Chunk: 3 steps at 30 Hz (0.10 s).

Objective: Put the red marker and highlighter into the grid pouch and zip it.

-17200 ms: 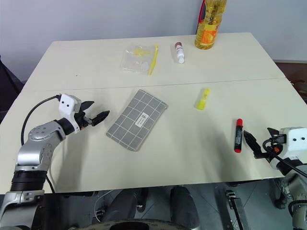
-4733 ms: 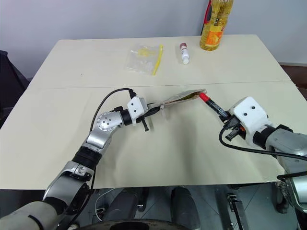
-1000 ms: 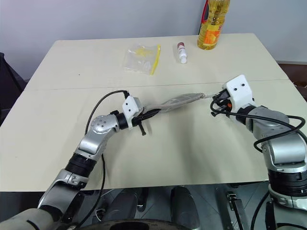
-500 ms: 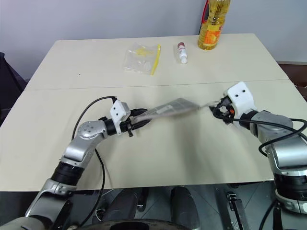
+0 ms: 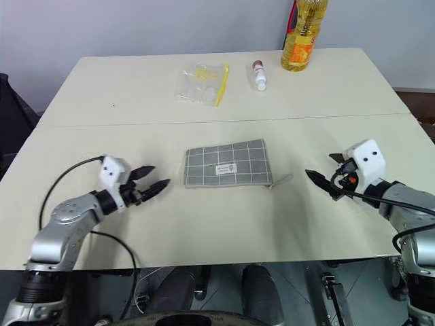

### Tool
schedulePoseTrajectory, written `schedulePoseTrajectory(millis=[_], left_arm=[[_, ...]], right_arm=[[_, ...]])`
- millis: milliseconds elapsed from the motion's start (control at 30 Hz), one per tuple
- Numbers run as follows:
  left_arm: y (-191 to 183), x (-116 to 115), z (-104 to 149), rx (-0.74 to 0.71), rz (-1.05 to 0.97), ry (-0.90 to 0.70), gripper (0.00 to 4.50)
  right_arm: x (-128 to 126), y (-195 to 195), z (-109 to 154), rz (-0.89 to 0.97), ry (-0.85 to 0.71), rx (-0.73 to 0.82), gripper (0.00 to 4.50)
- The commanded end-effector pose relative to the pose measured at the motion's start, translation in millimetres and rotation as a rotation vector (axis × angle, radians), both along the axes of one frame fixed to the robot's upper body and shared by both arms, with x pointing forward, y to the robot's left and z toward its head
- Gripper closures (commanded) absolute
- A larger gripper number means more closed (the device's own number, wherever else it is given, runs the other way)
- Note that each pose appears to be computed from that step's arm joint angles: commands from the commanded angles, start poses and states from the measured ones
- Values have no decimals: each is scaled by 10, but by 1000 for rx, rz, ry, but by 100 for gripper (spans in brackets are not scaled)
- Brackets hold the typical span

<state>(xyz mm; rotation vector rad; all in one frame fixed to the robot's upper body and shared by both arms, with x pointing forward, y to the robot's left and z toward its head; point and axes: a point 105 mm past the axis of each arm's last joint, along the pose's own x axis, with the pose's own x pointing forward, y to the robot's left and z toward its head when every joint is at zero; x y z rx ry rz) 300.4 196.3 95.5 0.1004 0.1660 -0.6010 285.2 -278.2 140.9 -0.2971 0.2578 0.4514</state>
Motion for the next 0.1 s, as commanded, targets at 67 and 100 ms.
schedulePoseTrajectory(millis=[67,100], left_arm=[[249,-25,81,34,78,-58,100],[282,-29,81,39,89,-61,100]], right_arm=[[23,-11,81,2,-65,29,43],[33,-4,64,3,-64,36,43]])
